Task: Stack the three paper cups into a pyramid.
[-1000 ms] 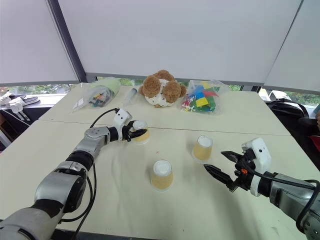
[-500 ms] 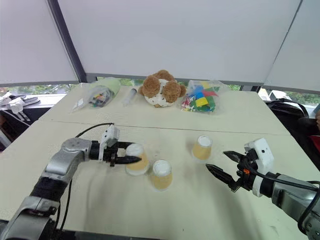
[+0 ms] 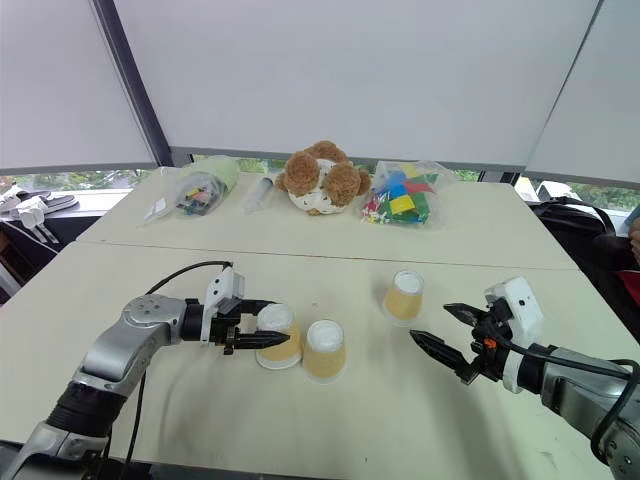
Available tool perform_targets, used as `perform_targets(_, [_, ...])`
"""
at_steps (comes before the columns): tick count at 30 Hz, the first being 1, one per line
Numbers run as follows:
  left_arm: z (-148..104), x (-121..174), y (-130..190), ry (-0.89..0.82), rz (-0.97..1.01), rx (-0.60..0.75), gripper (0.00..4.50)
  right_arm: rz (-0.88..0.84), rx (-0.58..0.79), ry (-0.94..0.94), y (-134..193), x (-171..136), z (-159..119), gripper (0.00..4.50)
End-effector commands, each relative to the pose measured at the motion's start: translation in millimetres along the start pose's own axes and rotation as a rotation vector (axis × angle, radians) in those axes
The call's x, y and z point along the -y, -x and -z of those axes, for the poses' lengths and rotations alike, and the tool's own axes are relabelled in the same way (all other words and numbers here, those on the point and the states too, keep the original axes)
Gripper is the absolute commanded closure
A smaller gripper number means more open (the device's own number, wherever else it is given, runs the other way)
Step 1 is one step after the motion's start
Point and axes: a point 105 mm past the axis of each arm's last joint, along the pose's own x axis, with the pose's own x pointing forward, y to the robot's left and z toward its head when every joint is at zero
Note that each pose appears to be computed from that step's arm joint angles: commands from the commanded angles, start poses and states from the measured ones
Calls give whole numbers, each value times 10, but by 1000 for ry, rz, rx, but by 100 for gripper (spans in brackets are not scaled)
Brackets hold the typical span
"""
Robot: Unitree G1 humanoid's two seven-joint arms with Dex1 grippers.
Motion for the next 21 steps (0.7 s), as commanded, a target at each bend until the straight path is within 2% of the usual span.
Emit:
perform_targets(1, [-68,29,8,-49,-3,11,218,-5,36,35,3,8,-104,0])
perform_targets(18, [-42,120,-92,-63,21,5,218,-12,37,44,-45,38,-113,0])
perform_targets(19, [-49,113,-97,-65,17,8,114,-11,37,44,-44,38,-113,0])
perform_targets(21, [-63,96,-107,-71,9,12,26,-11,38,44,-45,36,-114,0])
